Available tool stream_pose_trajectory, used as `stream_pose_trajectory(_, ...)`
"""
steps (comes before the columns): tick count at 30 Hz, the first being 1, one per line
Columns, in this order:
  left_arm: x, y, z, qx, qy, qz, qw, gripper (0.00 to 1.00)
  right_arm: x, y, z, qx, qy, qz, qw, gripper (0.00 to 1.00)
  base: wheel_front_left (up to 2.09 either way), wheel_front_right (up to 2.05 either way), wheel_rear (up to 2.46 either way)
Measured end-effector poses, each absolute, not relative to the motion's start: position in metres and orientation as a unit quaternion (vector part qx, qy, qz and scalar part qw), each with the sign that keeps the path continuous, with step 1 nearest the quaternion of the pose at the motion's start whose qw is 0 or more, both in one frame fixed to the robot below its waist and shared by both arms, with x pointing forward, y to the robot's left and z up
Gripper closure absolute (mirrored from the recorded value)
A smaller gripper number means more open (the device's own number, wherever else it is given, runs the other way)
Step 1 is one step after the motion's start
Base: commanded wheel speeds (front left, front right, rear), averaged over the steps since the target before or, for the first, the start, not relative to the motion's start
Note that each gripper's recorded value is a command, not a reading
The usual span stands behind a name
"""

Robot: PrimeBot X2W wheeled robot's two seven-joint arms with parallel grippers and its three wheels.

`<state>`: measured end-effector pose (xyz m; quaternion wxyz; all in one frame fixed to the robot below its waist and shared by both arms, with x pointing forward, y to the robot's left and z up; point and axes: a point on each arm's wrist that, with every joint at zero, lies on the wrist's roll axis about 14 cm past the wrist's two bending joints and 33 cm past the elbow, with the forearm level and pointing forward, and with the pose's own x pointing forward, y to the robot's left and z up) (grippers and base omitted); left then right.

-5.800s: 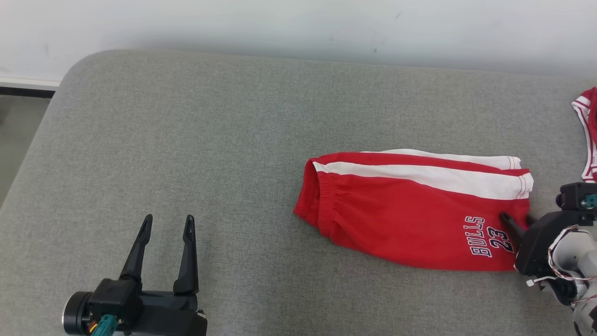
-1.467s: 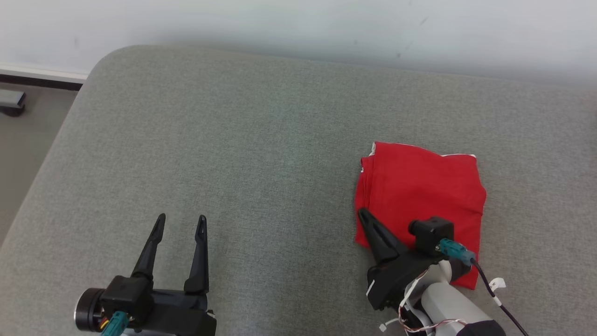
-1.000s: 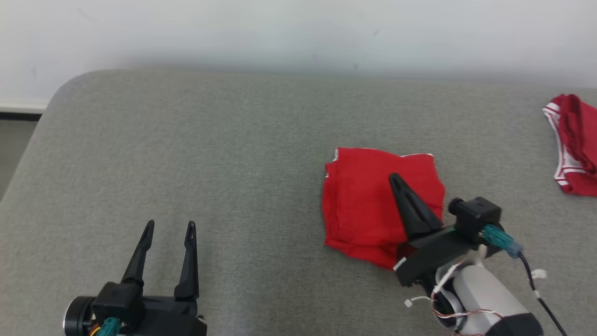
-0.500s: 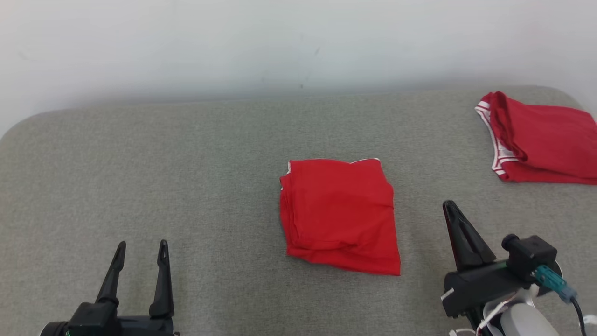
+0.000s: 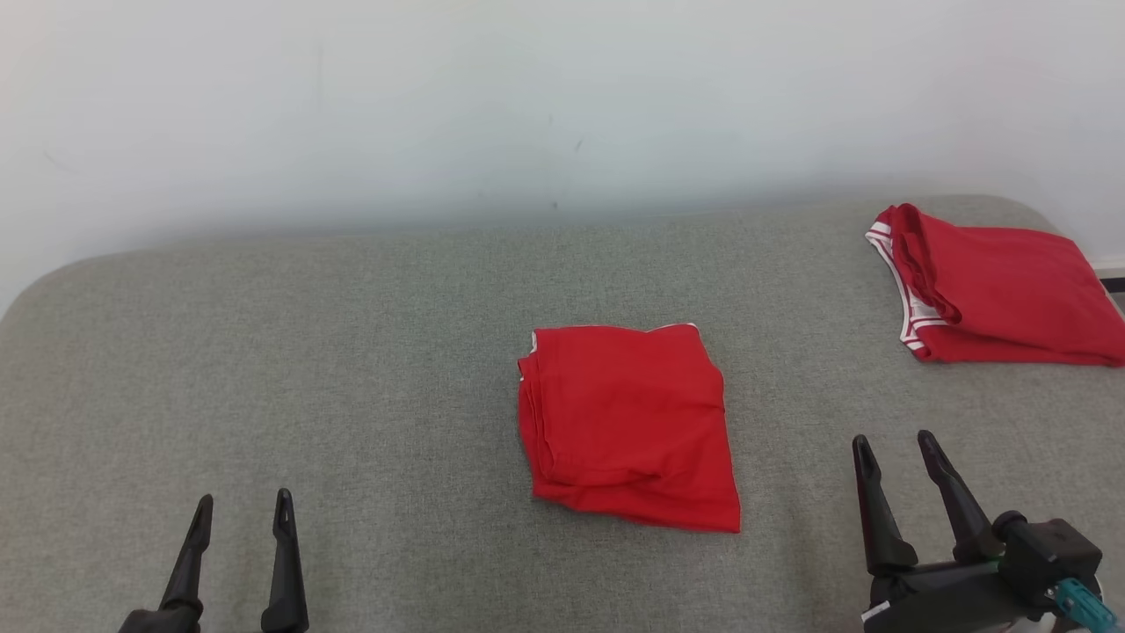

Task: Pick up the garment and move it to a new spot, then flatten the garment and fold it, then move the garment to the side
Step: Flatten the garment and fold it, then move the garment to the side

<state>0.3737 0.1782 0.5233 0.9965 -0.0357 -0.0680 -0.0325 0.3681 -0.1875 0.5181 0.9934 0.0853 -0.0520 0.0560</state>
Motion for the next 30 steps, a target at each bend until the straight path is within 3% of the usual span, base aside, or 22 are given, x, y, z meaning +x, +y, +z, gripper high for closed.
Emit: stream_pose_trajectory(30, 0.36, 0.189, 0.514, 0.016, -0.052, -0.021, 0.998, 0.0, 0.359, -0.181, 0.515, 0.078, -0.026, 0.05, 0.995, 0.0, 0.0, 0.0, 0.0)
